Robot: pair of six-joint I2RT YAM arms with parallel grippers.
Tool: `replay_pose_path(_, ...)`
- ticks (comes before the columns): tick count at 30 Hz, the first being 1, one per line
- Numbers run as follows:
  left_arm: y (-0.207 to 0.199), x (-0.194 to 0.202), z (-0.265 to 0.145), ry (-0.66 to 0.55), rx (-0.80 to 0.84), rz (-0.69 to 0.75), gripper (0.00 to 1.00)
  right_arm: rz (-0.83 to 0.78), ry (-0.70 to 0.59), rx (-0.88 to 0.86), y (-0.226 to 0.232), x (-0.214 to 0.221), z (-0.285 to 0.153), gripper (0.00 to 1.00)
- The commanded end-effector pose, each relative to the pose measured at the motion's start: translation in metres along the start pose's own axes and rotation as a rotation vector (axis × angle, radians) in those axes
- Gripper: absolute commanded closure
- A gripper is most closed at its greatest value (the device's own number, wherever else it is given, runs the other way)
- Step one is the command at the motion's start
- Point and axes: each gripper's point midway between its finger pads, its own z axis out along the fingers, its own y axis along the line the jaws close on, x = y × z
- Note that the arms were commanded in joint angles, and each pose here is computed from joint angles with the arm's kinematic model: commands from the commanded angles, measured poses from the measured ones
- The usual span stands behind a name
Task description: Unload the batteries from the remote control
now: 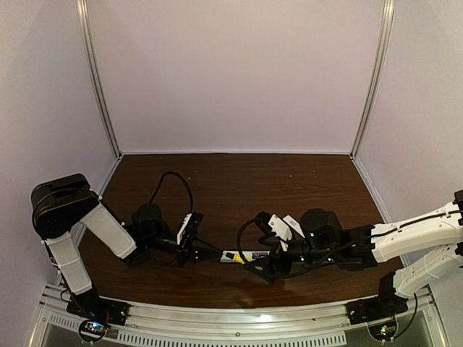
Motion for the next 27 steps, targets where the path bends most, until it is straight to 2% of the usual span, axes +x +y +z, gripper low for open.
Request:
replay_pose_path(1, 0.011, -0.021, 0.002, -0.074, -0.032, 0.02, 1.0, 0.019, -0.14, 0.089, -0.014, -0.021, -0.012, 0.0)
replay_pose_path(8, 0.02, -0.037, 0.008, -0.109, -0.029, -0.02, 1.0, 0.054, -0.277, 0.188, -0.034, -0.033, -0.027, 0.0)
replay_pose_path(17, 0.041, -0.06, 0.015, -0.132, -0.089, -0.062, 1.0, 0.116, -0.334, 0.262, -0.046, -0.045, -0.035, 0.0)
replay_pose_path(27, 0.047, -0.088, 0.007, -0.173, -0.18, -0.107, 1.0, 0.152, -0.391, 0.126, -0.023, -0.064, -0.044, 0.0)
